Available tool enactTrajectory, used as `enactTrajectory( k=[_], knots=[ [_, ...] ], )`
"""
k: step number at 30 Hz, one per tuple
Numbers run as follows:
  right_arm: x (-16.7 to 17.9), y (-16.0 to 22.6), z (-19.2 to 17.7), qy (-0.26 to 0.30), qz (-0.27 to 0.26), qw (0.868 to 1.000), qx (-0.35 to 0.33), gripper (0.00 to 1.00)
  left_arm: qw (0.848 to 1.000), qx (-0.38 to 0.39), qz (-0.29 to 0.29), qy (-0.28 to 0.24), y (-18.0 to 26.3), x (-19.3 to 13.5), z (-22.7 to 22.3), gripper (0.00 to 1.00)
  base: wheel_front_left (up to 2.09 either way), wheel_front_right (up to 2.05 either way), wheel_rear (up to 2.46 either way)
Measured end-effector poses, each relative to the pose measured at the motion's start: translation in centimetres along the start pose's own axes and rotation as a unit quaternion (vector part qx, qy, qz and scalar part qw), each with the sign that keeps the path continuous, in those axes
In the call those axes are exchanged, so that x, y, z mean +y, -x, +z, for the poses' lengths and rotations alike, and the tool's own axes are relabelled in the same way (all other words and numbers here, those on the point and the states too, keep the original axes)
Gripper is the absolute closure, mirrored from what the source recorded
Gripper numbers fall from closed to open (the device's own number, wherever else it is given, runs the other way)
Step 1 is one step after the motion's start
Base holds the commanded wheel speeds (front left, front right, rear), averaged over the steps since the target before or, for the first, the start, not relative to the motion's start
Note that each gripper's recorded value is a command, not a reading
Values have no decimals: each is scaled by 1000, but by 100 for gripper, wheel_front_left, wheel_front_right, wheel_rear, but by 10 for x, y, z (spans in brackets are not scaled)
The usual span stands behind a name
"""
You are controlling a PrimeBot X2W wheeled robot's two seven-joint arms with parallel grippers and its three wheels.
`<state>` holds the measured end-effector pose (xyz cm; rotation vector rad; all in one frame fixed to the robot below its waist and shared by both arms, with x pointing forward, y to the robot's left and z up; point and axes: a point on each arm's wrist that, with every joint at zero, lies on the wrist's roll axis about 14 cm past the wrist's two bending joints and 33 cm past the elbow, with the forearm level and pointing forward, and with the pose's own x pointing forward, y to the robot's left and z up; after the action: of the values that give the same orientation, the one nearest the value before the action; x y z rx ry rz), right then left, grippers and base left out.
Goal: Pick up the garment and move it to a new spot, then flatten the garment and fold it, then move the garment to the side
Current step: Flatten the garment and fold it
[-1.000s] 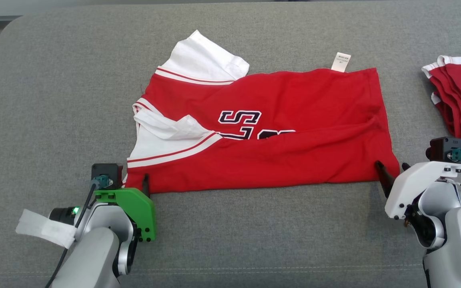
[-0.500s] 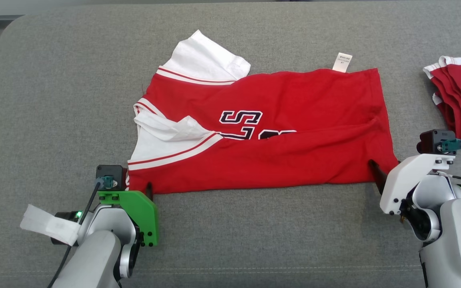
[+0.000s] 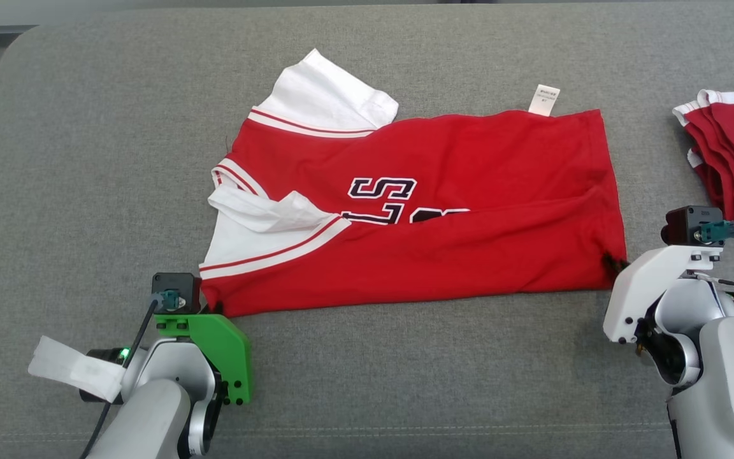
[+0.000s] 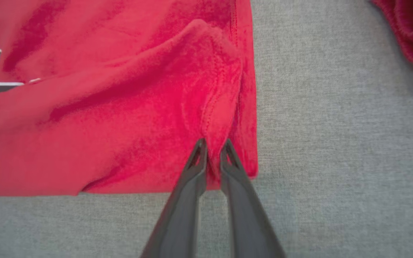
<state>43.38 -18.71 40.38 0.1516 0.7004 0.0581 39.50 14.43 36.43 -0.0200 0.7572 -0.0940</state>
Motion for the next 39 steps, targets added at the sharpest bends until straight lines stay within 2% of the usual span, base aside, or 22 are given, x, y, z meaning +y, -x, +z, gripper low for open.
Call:
enactTrajectory(
  k=[8, 19, 34, 35, 36, 37, 39],
  knots=[
    [-3, 15, -8, -15, 5, 1000, 1, 100, 1000, 0, 3, 4, 6, 2, -4, 100, 0, 0, 0],
    [-24, 42, -32, -42, -21, 999, 18, 100, 1000, -1, -1, 4, 16, -3, -11, 100, 0, 0, 0],
    [-34, 69, -69, -56, -36, 996, 51, 100, 999, 7, 6, 33, 53, -3, -47, 100, 0, 0, 0],
    [-33, 70, -71, -56, -35, 996, 54, 100, 999, 12, 5, 34, 55, -3, -50, 93, 0, 0, 0],
    [-33, 71, -71, -55, -35, 996, 54, 70, 999, 20, 3, 34, 56, -4, -54, 8, 0, 0, 0],
    [-32, 71, -72, -53, -34, 996, 56, 0, 999, 22, 2, 33, 58, -4, -57, 0, 0, 0, 0],
    [-31, 73, -75, -51, -34, 996, 60, 0, 999, 14, 3, 33, 61, -3, -55, 0, 0, 0, 0]
  ],
)
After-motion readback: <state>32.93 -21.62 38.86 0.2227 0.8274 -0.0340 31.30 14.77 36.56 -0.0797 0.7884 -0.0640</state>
